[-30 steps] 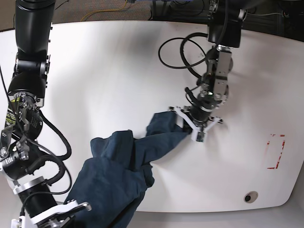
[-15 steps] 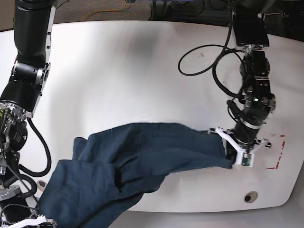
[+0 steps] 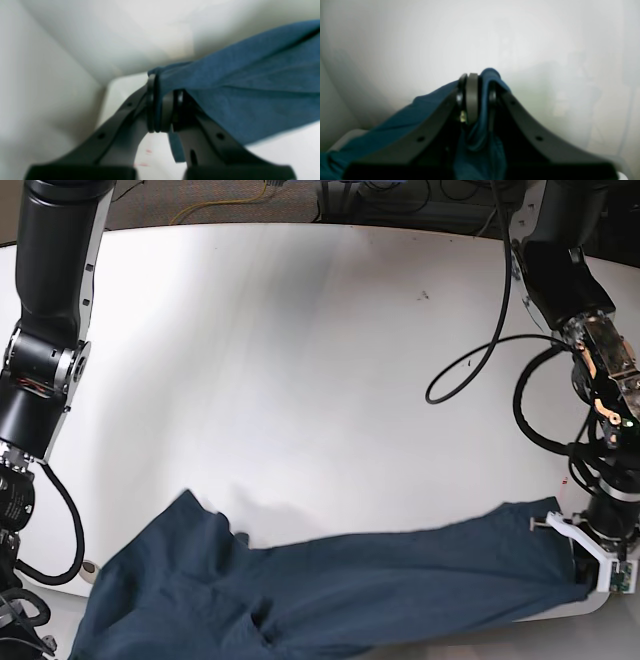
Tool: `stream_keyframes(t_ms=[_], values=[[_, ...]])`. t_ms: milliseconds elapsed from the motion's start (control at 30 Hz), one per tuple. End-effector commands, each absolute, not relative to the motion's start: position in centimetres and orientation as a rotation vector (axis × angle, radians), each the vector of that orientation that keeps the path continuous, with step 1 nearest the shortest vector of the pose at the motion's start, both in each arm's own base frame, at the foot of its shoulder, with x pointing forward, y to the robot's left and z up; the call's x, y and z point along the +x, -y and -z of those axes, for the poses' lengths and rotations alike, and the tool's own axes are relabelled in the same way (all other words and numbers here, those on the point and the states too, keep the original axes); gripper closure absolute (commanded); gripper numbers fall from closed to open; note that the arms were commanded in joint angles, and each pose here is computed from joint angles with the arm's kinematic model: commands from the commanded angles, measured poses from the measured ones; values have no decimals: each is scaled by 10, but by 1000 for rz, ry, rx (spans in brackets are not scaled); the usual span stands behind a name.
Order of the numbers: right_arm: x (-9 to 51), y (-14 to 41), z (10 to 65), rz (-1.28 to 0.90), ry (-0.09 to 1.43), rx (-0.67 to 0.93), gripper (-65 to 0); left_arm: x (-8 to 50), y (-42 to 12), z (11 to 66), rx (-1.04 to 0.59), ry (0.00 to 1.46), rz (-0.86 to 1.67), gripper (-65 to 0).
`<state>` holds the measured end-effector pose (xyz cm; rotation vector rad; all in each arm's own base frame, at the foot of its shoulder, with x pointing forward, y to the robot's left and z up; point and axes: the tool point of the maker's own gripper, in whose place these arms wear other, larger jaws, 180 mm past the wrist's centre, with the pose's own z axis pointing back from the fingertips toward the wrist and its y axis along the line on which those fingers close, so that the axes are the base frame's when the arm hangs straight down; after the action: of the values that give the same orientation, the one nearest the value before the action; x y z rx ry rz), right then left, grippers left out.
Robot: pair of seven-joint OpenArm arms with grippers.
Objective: Layout the t-shirt on the table in an organized manner, then fold the t-shirt properly
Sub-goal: 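Stretch the shirt between both grippers, pulling them apart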
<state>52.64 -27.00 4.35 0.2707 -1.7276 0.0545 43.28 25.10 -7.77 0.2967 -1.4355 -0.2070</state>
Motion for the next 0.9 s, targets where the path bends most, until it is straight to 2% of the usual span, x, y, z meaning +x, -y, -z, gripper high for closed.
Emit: stream_keyframes(t_ms=[0, 333, 500, 700, 867], values=[[521, 279, -90, -45, 1839, 277, -2, 433, -254, 28, 336, 1548, 210, 0], [530, 287, -133, -39, 1857, 265, -2, 427, -272, -62, 432, 1684, 173, 0], [533, 295, -137, -14, 1853, 270, -2, 420, -279, -88, 457, 1706, 145, 0], [534, 297, -129, -11, 1837, 264, -2, 420, -281, -85, 480, 1687, 168, 0], [533, 309, -90, -2, 1760, 237, -2, 426, -280, -45, 470, 1592, 204, 0]])
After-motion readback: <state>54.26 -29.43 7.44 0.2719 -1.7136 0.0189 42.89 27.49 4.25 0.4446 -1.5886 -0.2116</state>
